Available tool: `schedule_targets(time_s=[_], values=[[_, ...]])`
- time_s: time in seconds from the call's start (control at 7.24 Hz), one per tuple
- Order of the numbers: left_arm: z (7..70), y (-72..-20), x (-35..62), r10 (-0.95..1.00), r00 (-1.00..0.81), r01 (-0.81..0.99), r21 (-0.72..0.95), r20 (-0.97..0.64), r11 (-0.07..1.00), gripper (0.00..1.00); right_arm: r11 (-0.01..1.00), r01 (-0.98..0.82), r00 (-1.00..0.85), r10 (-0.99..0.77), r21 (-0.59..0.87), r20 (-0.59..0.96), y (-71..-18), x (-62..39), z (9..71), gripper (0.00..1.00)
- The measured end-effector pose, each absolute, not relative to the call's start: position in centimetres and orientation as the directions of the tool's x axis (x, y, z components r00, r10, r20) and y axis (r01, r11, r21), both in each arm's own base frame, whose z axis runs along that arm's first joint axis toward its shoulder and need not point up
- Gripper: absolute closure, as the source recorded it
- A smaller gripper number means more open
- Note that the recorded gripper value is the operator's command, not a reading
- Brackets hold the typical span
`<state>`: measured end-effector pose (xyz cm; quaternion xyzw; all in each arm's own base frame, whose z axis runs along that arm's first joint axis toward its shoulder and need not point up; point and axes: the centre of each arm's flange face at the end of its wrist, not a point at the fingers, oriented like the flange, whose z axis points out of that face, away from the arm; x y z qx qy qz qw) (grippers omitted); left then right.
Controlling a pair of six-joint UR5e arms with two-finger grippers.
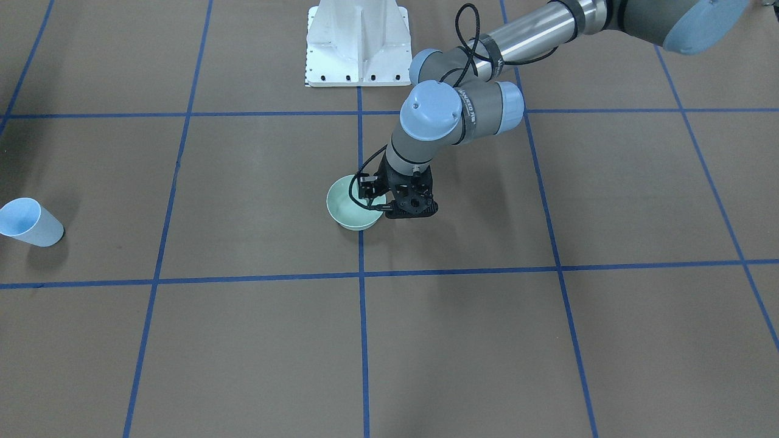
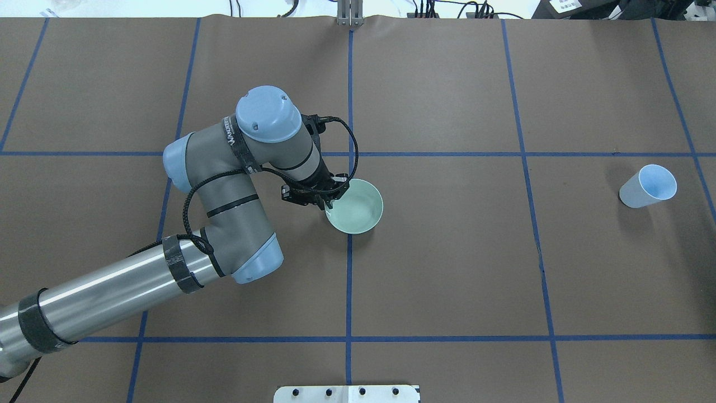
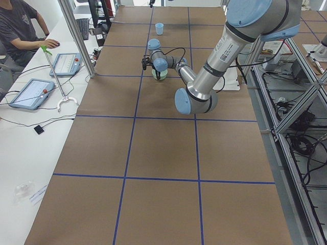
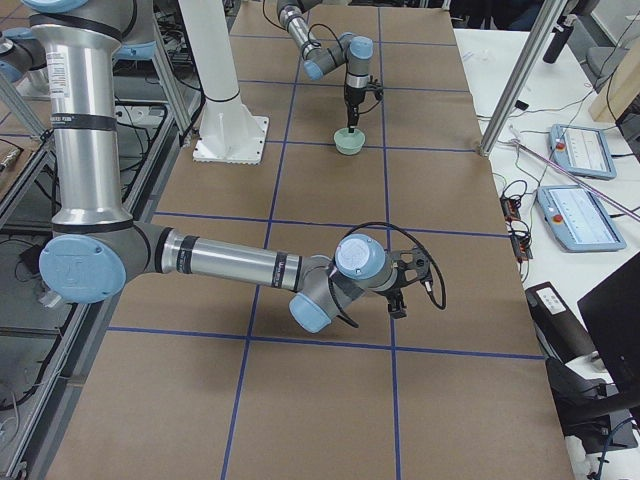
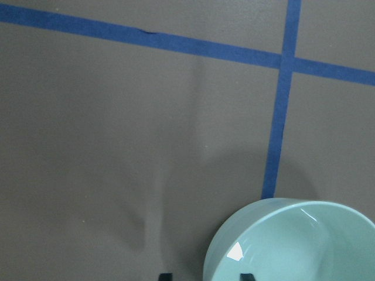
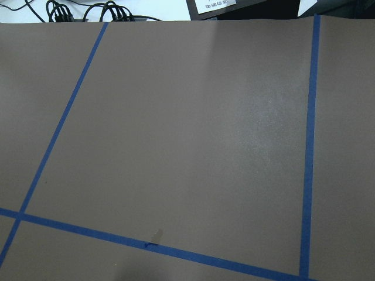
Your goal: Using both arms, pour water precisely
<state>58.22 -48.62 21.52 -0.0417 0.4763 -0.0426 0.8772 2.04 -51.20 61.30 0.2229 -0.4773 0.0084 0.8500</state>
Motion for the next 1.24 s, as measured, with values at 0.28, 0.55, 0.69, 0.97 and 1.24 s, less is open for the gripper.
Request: schedule_targets(time_s=[0.28,0.55,0.69,0.97,1.24], values=[[20.9,-49.0,57.5,-0.116,0.532,0.041,-0.111,-0.839,0.993,1.00,0.904,-0.227,0.539,-0.193,0.361,0.820,-51.3,2.2,60.5,0.01],[19.3,-50.7,53.1,-0.121,0.489,0.057,-0.106,-0.864,0.993,1.00,0.920,-0.219,0.540,-0.163,0.325,0.825,-51.5,1.8,58.2,0.01],[19.9,-52.3,49.9,-0.138,0.471,0.060,-0.125,-0.871,0.990,1.00,0.928,-0.215,0.542,-0.145,0.303,0.828,-51.3,1.8,57.7,0.01],[24.0,-55.1,42.5,-0.127,0.465,0.062,-0.111,-0.876,0.992,1.00,0.941,-0.170,0.569,-0.148,0.292,0.809,-51.2,1.8,58.4,0.01],[30.1,-57.1,34.4,-0.090,0.475,0.050,-0.076,-0.875,0.996,1.00,0.943,-0.070,0.636,-0.208,0.324,0.743,-51.4,2.6,60.2,0.01]])
